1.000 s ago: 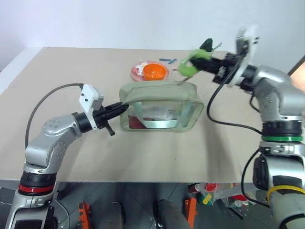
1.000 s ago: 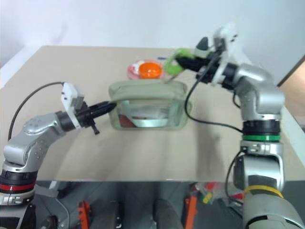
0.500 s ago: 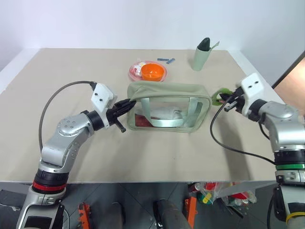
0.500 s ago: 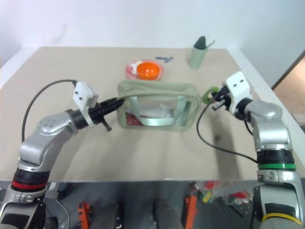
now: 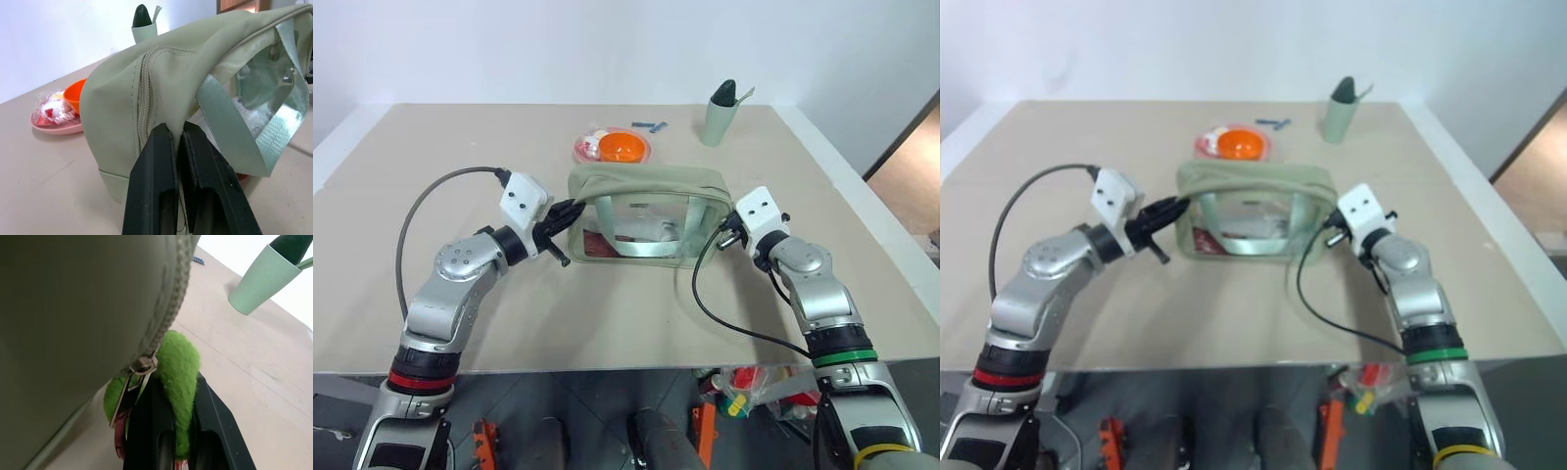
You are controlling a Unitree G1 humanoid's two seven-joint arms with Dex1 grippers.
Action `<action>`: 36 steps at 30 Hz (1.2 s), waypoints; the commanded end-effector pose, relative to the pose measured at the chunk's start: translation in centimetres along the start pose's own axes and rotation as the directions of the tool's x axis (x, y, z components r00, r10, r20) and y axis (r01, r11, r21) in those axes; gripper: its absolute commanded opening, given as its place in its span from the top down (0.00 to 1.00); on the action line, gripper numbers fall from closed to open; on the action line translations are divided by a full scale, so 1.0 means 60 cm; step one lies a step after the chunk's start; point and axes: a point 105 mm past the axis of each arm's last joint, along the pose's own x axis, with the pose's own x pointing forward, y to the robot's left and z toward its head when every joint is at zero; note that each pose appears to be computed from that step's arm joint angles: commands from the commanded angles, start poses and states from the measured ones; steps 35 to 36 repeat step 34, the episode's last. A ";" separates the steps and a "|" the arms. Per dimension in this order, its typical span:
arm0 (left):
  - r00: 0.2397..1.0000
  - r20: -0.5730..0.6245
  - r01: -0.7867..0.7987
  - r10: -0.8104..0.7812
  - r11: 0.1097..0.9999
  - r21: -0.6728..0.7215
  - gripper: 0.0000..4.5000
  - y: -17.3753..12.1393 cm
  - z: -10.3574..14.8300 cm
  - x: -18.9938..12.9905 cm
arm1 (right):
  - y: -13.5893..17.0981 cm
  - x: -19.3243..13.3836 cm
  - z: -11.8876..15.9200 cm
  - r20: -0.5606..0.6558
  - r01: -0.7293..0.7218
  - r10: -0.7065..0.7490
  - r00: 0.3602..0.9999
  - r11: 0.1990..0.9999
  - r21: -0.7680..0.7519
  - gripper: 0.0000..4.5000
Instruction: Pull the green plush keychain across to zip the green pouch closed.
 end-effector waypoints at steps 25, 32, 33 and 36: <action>0.992 0.060 0.120 -0.110 0.972 -0.200 0.00 0.031 0.053 -0.069 | -0.074 -0.184 0.160 0.452 -0.316 0.129 0.883 0.875 0.366 0.00; 0.995 -0.091 -0.044 0.036 0.995 -0.093 0.00 0.022 -0.024 -0.091 | 0.033 -0.227 0.106 0.323 -0.415 0.313 0.893 0.851 0.322 0.00; 0.994 -0.090 -0.067 0.061 0.995 -0.072 0.00 0.021 -0.029 -0.093 | 0.044 -0.229 0.094 0.302 -0.407 0.318 0.899 0.860 0.306 0.00; 0.992 -0.096 -0.084 0.077 0.994 -0.071 0.00 0.017 -0.039 -0.095 | 0.054 -0.228 0.080 0.287 -0.385 0.302 0.909 0.871 0.304 0.00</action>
